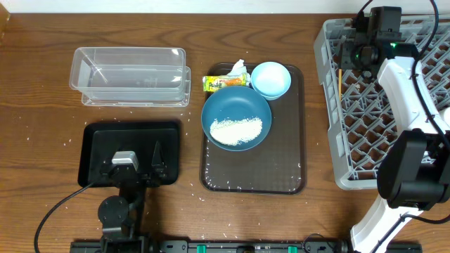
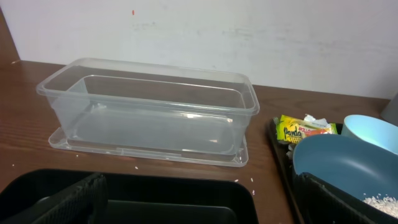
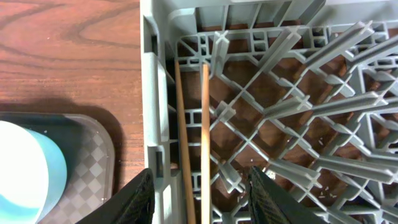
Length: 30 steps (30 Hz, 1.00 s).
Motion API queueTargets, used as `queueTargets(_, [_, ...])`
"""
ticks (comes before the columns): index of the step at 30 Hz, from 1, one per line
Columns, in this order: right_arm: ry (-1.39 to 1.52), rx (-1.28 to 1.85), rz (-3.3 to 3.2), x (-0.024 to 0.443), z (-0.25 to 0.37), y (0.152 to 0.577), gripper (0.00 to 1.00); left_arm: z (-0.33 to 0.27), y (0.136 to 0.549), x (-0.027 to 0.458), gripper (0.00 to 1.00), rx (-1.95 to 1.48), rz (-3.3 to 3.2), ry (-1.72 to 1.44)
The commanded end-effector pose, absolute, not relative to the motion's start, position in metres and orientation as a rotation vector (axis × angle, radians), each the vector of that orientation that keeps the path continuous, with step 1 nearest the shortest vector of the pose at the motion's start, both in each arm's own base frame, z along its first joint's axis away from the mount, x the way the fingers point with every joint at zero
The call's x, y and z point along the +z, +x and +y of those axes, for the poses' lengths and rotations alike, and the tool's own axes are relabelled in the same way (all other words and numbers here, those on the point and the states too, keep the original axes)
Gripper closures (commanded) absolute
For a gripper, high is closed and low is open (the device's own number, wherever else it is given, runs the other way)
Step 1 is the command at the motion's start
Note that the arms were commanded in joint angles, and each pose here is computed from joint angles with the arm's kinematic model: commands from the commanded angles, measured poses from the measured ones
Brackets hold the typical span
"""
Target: Sort waste into correct bins and load items into the dishwasher rack
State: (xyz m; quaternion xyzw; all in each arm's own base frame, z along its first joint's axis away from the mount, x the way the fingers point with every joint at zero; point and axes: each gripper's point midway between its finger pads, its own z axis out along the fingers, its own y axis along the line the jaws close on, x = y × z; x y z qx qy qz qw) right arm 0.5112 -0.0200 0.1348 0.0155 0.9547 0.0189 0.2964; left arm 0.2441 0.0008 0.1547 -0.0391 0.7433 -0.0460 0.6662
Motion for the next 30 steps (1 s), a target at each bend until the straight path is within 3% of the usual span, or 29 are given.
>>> queueTargets(1, [0.047,0.123,2.553,0.131,-0.013,0.508,0.53,0.0,0.244,0.139,0.02,-0.1,1.717,-0.08])
queueTargets(15, [-0.161,0.61,2.487,0.179,0.077,0.479,0.53,0.0,0.244,0.139,0.02,-0.1,1.717,-0.08])
queueTargets(22, [-0.246,0.506,2.545,0.159,0.136,0.474,0.37,0.0,0.244,0.139,0.02,-0.099,1.717,-0.081])
queueTargets(30, [-0.258,0.305,2.594,0.114,0.196,0.473,0.36,0.0,0.244,0.139,0.02,-0.099,1.717,-0.081])
